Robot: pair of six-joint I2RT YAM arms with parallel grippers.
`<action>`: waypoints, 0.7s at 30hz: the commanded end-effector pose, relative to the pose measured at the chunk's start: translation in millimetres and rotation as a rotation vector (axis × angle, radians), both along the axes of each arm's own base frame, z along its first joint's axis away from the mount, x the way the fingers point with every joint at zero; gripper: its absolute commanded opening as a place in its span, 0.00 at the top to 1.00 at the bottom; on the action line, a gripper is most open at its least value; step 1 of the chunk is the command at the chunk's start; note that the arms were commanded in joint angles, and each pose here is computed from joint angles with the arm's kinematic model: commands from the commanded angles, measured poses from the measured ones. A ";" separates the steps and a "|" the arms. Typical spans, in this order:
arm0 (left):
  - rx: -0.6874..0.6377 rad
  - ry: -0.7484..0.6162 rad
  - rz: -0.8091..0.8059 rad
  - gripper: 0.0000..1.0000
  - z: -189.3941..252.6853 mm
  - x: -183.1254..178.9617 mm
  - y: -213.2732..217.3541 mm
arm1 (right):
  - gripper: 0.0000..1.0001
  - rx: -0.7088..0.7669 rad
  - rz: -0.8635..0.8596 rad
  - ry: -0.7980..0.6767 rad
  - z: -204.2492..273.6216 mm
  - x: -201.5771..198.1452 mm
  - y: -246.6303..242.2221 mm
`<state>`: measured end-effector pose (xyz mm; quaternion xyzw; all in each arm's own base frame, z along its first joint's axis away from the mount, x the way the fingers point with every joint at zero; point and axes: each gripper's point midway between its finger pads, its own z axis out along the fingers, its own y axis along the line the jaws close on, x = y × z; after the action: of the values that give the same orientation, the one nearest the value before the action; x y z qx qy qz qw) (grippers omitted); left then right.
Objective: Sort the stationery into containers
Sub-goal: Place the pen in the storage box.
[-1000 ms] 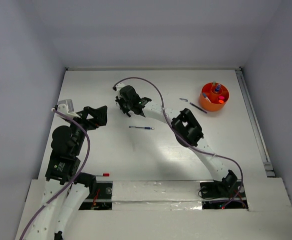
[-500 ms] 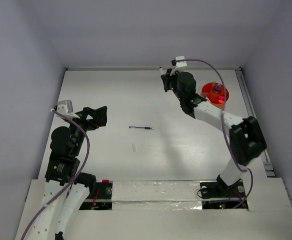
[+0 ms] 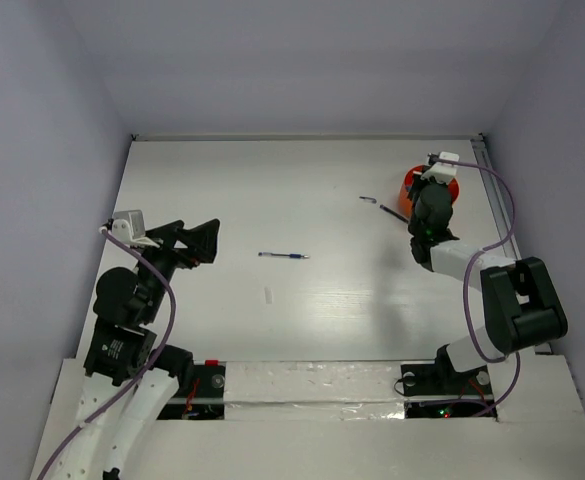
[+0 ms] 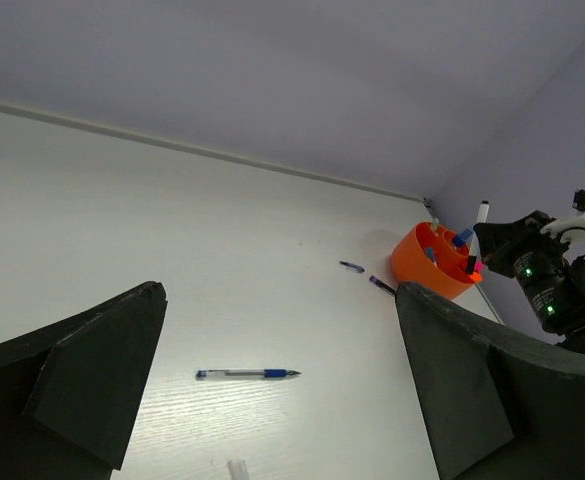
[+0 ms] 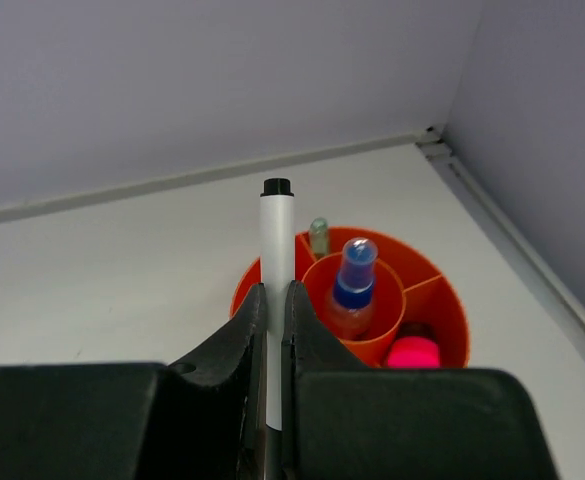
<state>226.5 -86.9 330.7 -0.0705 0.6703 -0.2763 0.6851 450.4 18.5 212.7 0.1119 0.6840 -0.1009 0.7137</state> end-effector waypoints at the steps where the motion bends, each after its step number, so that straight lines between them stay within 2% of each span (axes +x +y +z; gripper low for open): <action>1: -0.011 -0.050 -0.018 0.01 12.0 -4.3 -3.2 | 1.00 -0.017 -0.120 -0.153 38.0 -0.9 -23.4; 8: -0.012 -0.055 -0.034 0.01 13.3 -7.7 -6.1 | 1.00 -0.100 -0.201 -0.143 29.7 12.2 -36.0; 21: -0.005 -0.038 -0.059 0.01 10.3 -5.9 -12.9 | 1.00 -0.139 -0.229 -0.153 13.9 29.8 -39.4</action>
<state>220.2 -97.8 332.1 -0.0536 0.6694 -0.2944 0.6799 477.2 -13.2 192.0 0.1126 0.6539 -0.2178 0.7157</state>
